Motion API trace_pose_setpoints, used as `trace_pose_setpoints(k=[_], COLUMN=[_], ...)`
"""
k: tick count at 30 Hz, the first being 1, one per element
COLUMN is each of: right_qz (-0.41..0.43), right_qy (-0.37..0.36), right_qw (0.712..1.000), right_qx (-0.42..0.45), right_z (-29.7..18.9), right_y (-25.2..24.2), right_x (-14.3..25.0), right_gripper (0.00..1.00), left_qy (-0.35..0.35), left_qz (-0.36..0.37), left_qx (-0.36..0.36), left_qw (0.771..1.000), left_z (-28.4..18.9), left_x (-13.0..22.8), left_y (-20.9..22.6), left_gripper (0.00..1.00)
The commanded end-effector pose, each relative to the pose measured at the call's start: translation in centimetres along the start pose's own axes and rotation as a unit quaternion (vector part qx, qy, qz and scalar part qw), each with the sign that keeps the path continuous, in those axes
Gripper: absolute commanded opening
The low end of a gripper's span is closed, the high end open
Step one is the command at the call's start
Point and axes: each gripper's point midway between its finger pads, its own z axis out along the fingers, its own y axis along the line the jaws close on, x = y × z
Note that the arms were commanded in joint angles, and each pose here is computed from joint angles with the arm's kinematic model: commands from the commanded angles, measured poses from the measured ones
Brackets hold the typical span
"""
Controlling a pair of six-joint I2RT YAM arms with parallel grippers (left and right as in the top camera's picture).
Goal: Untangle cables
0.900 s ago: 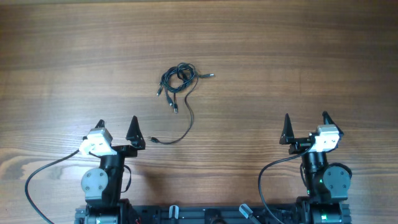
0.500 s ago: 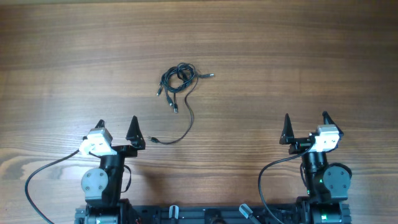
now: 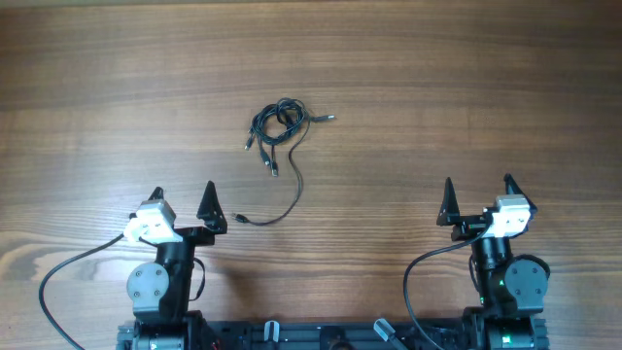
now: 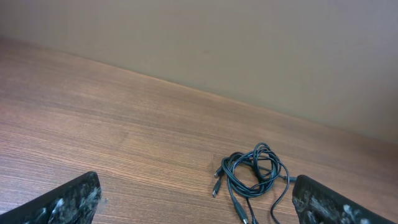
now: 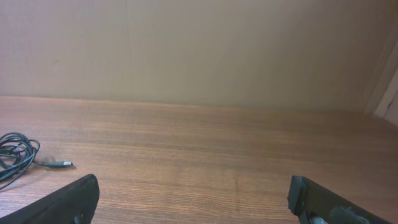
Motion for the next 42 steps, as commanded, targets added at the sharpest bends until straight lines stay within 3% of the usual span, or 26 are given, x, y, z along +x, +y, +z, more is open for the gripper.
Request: trace_pose_setpoints(k=[1,18,23,26,33,42], right_qz=[0.007,0.007,0.007,0.007,0.007,0.007], right_qy=[-0.007,-0.007,-0.007,-0.007,-0.007,-0.007], right_qw=[1.0,1.0,1.0,1.0,1.0,1.0], right_qx=[-0.001,-0.001,-0.001,-0.001,-0.001,-0.001], right_z=[-0.1,-0.1,-0.1,-0.1,-0.1,-0.1], right_y=[0.1,0.1,0.1,0.1,0.1,0.1], right_x=[-0.3,-0.3,-0.3,-0.3,-0.3,-0.3], right_gripper=[1.0,1.0,1.0,1.0,1.0,1.0], left_qy=[0.001,0.0,0.011,0.02,0.027,0.187], left_qz=[-0.001,-0.001,-0.001,-0.032,-0.033,-0.053], left_qx=[-0.002,0.0,0.066,0.076,0.084,0.036], left_qw=[1.0,1.0,0.998,0.996,0.996,0.98], left_z=[0.0,0.0,-0.2,-0.4,-0.8,2.7], left_x=[0.2,0.1,0.4,0.2,-1.6,-3.1], left_y=[0.2,0.1,-2.2,-2.7,-3.6,-4.0], left_gripper=[1.0,1.0,1.0,1.0,1.0,1.0])
